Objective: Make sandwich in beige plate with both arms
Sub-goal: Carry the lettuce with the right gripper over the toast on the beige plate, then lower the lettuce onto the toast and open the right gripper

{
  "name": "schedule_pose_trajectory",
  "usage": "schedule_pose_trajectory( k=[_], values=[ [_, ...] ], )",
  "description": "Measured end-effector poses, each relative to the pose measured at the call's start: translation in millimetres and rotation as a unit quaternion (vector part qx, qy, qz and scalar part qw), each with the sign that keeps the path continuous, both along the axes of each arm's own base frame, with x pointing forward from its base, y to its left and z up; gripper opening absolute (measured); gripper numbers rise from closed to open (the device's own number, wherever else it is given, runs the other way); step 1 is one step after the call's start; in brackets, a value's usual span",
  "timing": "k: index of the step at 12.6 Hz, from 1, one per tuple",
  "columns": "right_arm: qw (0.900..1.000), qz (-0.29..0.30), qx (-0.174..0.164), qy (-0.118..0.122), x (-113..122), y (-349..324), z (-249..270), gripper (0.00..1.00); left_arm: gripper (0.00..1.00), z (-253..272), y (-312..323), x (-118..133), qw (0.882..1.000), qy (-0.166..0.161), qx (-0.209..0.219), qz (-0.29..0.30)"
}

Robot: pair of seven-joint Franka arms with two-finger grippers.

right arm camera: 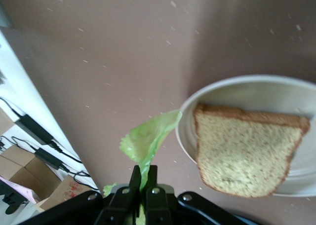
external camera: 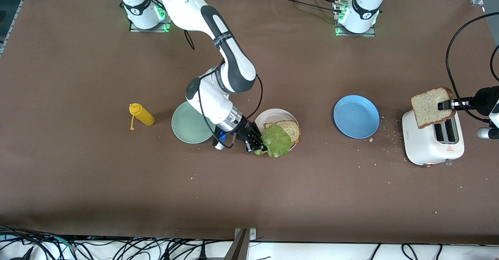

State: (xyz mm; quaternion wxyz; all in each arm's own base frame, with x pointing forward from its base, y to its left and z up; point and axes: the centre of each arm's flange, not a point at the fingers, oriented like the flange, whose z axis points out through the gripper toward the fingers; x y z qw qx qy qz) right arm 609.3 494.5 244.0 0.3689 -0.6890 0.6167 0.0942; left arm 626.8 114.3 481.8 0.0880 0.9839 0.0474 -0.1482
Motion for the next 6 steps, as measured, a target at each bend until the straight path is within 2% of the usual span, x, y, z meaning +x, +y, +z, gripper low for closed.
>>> schedule_pose_trajectory(
  k=[3,6],
  values=[
    [1.0,-0.011,0.012,0.016,-19.7,19.1,-19.5,0.05,0.08,-1.7,-6.1,0.6,1.0,0.004,-0.001,-0.005],
    [1.0,-0.017,0.003,0.012,-20.1,20.9,-43.3,0.05,0.08,-5.3,-7.4,0.9,1.0,0.008,-0.002,-0.006]
  ],
)
